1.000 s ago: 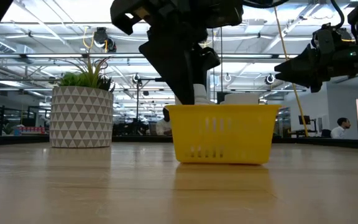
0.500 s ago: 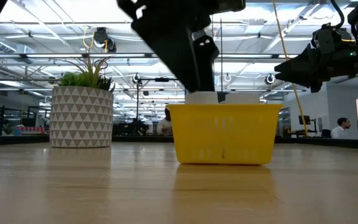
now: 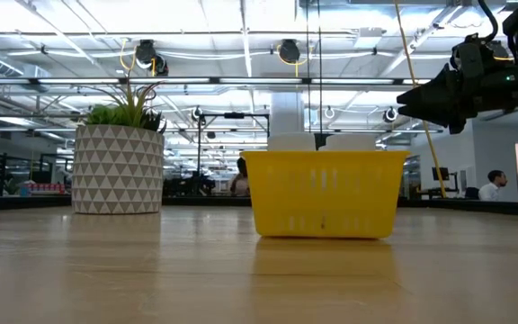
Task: Pick and place pill bottles into a basket
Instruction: Return to Home Position
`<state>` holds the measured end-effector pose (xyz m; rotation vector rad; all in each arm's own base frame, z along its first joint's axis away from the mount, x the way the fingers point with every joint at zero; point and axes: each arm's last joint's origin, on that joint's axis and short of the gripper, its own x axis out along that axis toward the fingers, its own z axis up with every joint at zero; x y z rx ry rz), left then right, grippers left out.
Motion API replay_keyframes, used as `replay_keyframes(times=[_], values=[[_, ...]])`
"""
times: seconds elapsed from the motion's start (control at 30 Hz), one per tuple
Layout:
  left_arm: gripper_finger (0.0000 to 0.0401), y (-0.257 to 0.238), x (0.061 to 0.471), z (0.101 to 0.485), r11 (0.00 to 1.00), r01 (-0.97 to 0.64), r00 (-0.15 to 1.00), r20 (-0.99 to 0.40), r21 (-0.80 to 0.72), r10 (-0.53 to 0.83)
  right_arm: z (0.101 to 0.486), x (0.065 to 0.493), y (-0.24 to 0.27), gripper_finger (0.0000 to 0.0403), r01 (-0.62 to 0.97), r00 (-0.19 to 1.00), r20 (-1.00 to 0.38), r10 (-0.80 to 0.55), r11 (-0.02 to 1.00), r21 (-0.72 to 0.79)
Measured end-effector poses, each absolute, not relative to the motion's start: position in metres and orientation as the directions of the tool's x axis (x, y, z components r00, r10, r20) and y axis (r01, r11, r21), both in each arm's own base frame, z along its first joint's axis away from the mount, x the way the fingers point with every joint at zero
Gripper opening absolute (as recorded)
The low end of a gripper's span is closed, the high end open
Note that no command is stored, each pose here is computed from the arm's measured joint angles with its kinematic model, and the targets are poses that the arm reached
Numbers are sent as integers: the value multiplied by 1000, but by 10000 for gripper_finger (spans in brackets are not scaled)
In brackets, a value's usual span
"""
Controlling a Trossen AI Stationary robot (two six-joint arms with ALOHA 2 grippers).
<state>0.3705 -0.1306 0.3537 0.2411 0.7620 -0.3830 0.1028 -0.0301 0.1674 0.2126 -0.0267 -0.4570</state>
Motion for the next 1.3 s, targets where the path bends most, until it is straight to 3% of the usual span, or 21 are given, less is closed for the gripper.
replay_keyframes(times=[0.17,0.33,0.5,0.67,0.9,1.13,1.3], values=[[328,-125,327,387,884,436,681,-705,169,-200,167,103,-30,175,437,897,-30,-440,875,208],[329,-118,289,390,857,446,748,-633,258,-199,167,103,-30,177,437,897,-30,-440,875,208],[322,-102,245,370,875,402,826,-519,270,-220,167,103,-30,175,437,897,-29,-440,875,208],[326,-78,200,338,941,230,925,-357,248,-132,168,103,-30,174,434,897,-21,-441,873,222],[327,-57,154,295,963,150,978,-179,223,-111,172,103,-30,177,403,904,29,-427,873,276],[319,-36,128,259,987,9,998,-62,162,1,193,103,-17,178,-30,970,241,8,996,89],[327,-24,115,235,993,-63,998,11,96,63,201,101,-12,175,-181,939,305,162,983,34]])
